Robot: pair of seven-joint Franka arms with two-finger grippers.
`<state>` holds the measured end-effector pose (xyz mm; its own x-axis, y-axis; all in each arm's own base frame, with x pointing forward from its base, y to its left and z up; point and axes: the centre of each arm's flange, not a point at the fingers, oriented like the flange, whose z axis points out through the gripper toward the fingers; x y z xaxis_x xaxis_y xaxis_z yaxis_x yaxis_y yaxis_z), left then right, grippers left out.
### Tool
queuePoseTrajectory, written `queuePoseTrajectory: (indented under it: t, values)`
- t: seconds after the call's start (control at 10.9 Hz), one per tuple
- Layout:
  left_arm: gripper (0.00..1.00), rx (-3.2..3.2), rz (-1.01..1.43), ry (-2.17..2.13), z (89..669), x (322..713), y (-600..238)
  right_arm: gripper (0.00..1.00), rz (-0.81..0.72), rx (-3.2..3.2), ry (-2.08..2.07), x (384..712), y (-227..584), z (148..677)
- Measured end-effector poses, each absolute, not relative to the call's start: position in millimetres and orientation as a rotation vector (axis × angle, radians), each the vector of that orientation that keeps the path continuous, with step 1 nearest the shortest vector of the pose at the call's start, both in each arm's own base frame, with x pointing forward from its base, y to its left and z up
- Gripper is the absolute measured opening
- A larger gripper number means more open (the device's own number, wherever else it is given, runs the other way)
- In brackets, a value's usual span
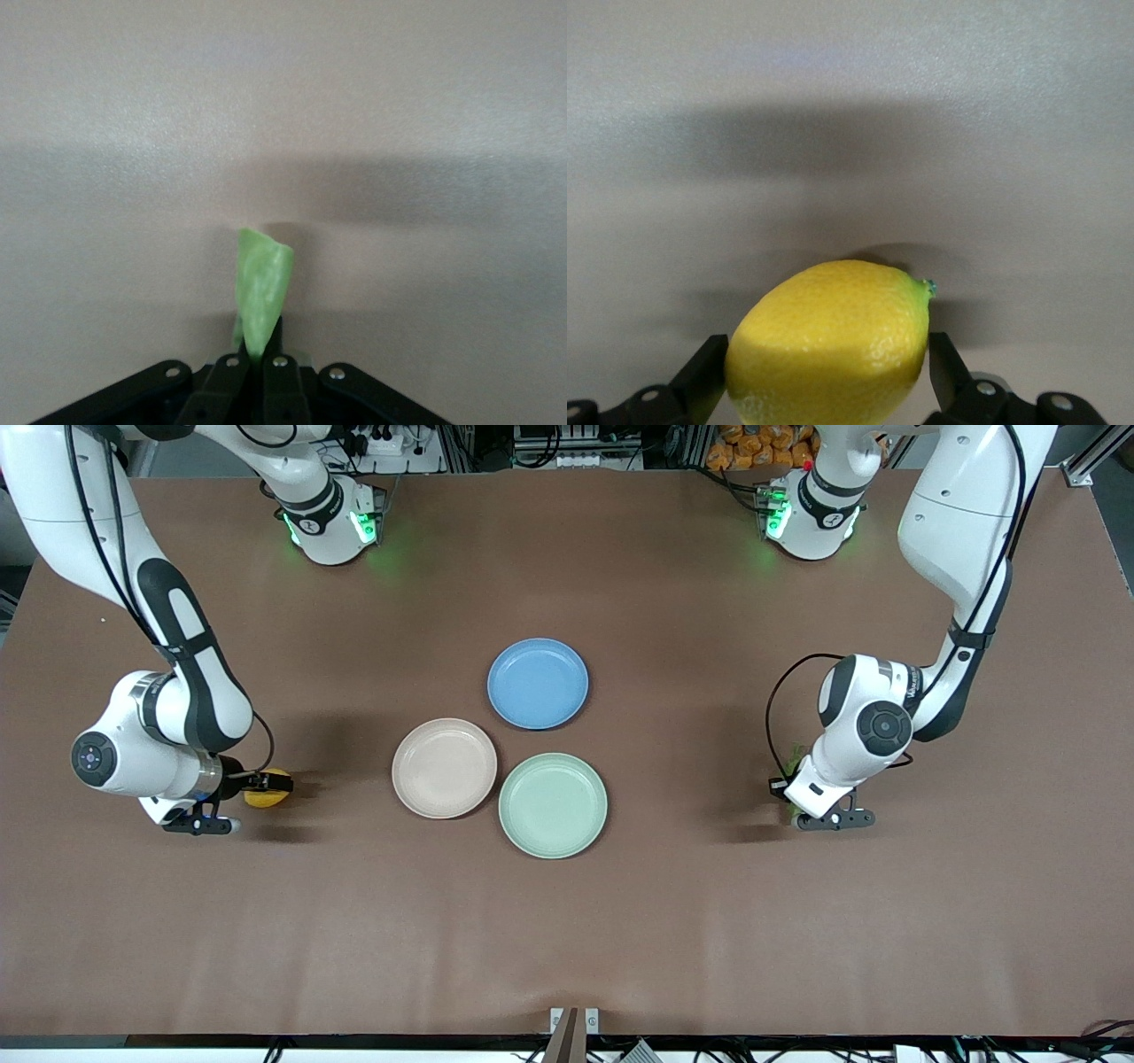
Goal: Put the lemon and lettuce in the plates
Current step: 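Close the right gripper on the lemon while the left gripper grasps the lettuce, then carry the lemon toward the beige plate while the left gripper carries lettuce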
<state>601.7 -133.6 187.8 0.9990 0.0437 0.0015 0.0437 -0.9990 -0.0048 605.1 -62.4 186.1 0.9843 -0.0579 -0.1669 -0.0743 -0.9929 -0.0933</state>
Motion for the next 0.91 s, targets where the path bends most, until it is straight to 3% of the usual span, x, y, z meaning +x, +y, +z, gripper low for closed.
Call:
queuePoseTrajectory:
  t: [0.09,0.18,0.91]
  values:
    - [0.02,-3.126,0.030,-0.064,197.2,608.7,-136.3,0.97,0.254,-3.030,0.101,604.4,-62.1,185.0]
    - [0.02,-3.117,0.049,-0.060,209.9,617.5,-139.9,0.87,0.252,-3.030,0.100,604.5,-61.5,185.7]
    - [0.02,-3.125,-0.024,-0.092,278.7,644.8,-207.5,0.87,0.247,-3.033,0.098,607.2,-49.4,186.9]
